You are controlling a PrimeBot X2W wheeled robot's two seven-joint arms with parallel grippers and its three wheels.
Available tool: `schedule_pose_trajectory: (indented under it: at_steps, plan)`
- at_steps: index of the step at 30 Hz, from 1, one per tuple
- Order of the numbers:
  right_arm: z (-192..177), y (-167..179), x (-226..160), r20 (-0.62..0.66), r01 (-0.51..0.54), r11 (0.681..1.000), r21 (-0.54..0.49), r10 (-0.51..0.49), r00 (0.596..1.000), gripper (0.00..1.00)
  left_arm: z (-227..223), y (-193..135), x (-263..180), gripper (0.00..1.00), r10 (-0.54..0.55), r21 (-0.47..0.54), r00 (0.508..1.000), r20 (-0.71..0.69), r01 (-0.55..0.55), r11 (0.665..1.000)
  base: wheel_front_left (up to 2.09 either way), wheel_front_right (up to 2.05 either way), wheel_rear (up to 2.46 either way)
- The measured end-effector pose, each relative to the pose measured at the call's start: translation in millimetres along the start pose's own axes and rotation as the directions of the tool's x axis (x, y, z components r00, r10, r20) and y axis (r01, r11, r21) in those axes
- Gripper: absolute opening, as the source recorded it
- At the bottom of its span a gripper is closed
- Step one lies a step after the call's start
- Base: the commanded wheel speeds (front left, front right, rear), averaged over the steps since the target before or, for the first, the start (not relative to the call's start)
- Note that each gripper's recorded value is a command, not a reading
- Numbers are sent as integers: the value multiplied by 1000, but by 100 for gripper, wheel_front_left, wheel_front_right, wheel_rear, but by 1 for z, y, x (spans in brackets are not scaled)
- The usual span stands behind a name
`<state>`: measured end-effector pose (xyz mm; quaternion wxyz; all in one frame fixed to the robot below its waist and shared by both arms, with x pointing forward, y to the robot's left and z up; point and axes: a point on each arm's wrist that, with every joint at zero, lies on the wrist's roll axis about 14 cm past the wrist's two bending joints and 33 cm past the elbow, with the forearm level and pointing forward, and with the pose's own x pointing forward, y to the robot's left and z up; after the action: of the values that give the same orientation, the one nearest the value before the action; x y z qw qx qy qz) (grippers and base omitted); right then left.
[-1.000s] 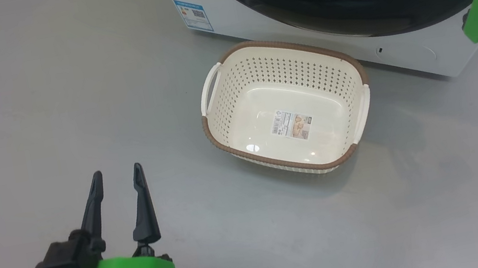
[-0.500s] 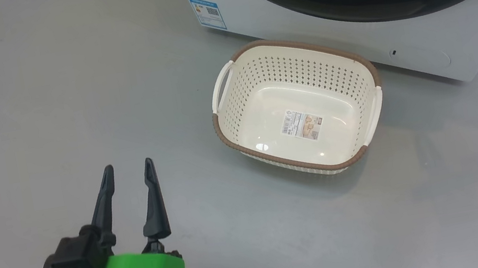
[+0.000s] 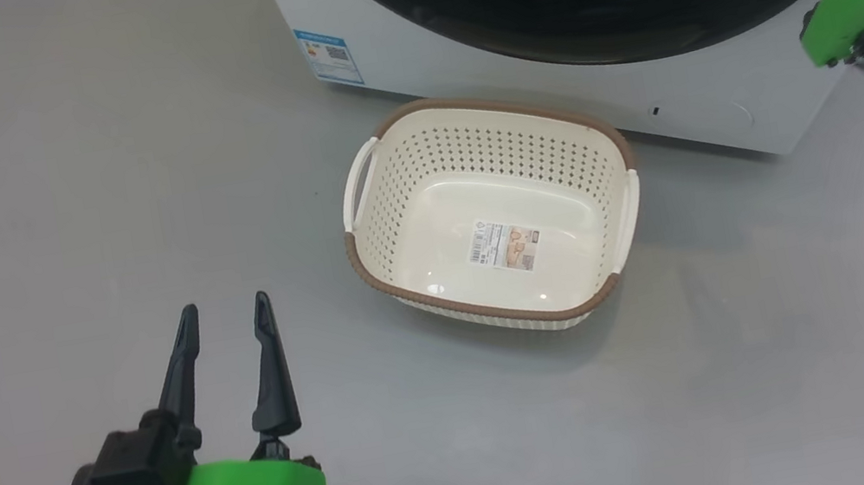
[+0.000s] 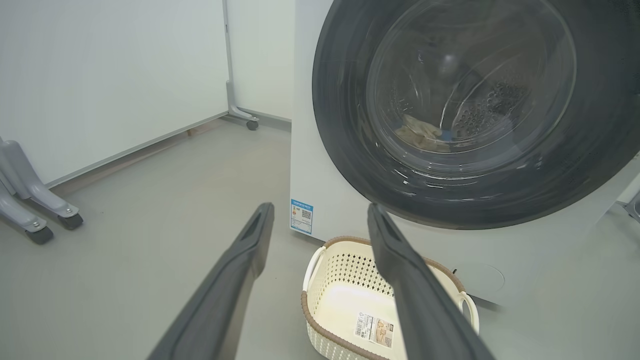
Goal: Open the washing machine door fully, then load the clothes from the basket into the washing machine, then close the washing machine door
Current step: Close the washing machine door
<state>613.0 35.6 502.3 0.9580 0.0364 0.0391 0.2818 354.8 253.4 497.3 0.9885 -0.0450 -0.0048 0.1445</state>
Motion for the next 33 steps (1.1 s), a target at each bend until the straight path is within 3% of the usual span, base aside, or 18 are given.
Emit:
schedule_pose_trajectory:
  at_steps: [12,13,15,16,17,33]
  plan:
    - [10,3,-65,93,-16,1000,9,15,996,0,7,-32,12,100,-117,-2,993,9,117,993,0,0,0]
    - [9,0,-73,97,-5,1000,14,4,995,12,8,-35,13,100,-126,-4,992,12,126,992,0,0,0]
    - [5,-6,-88,98,20,1000,20,-22,995,51,10,-40,14,100,-142,-7,990,15,142,990,0,0,0]
    - [3,-10,-95,98,34,999,23,-36,994,80,11,-43,14,100,-152,-9,988,16,152,988,0,0,0]
    - [1,-14,-102,99,48,999,18,-50,994,100,11,-46,15,100,-161,-10,987,14,161,987,0,0,0]
    - [-5,-38,-194,118,198,979,-41,-192,974,100,21,-82,21,100,-257,-39,966,37,258,965,0,0,0]
